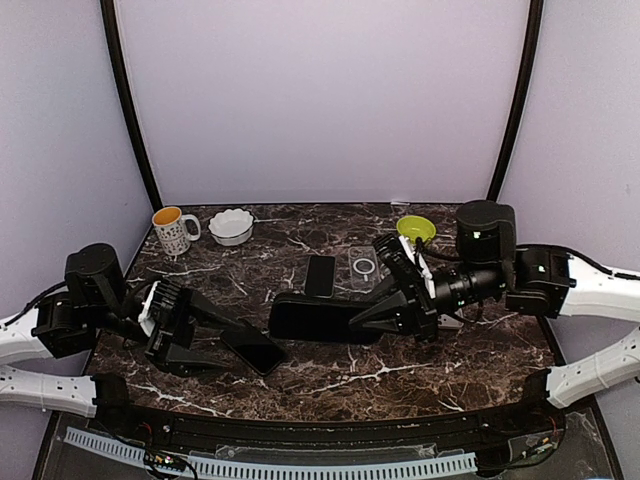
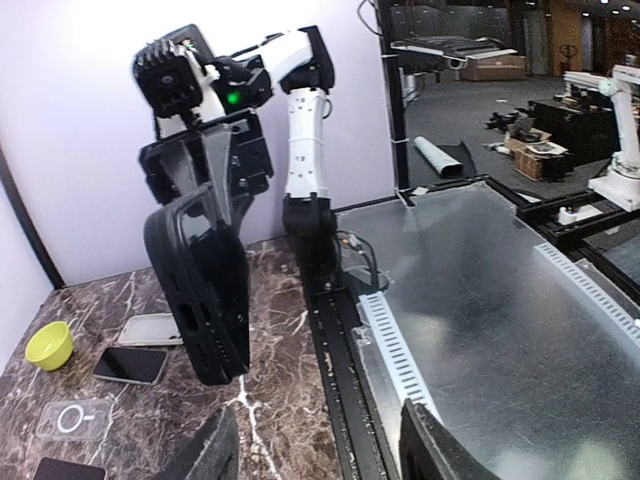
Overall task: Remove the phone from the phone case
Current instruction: Pass from the right arm to the left
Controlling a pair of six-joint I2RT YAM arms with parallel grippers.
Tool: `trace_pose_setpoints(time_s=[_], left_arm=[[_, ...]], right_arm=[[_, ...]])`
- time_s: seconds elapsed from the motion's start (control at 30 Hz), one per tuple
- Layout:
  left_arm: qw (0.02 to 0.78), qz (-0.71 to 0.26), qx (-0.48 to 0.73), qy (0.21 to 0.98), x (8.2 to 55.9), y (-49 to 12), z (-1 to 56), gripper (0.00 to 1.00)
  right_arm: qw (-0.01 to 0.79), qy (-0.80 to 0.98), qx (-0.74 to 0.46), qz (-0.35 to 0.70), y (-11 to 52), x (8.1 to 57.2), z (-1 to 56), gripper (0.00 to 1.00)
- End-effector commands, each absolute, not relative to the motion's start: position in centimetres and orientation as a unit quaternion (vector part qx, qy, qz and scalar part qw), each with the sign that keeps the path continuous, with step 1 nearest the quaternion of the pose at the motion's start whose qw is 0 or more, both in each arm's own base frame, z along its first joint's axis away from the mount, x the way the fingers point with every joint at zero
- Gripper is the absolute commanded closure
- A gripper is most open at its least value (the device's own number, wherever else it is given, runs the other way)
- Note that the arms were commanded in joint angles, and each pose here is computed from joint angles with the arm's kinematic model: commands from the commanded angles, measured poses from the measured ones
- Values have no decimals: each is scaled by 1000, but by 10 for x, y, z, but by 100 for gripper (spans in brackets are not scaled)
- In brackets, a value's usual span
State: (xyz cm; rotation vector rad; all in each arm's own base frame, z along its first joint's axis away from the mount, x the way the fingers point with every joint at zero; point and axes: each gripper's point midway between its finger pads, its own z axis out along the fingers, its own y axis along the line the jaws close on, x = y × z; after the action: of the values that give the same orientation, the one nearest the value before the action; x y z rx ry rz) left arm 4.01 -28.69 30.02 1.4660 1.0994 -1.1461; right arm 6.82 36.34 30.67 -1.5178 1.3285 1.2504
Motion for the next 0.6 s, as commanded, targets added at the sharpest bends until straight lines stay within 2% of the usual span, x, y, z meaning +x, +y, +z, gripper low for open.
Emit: trace_pose_setpoints(time_s=[0.0,0.23,0.33,0.57], left_arm=[[526,-438,536,494,68,-281,302,41],[528,-426,518,521,80,-284,285,48],[521,-422,530,520,81,-290,279,50],[495,-421,571,501,79,-312,270,52]], right_arm=[[491,560,-532,403,348,114,318,100],[576,617,-464,267,326,171,308,100],[580,594,-499,248,329,168,304,100],[600,478,-593,243,345,127,299,100]])
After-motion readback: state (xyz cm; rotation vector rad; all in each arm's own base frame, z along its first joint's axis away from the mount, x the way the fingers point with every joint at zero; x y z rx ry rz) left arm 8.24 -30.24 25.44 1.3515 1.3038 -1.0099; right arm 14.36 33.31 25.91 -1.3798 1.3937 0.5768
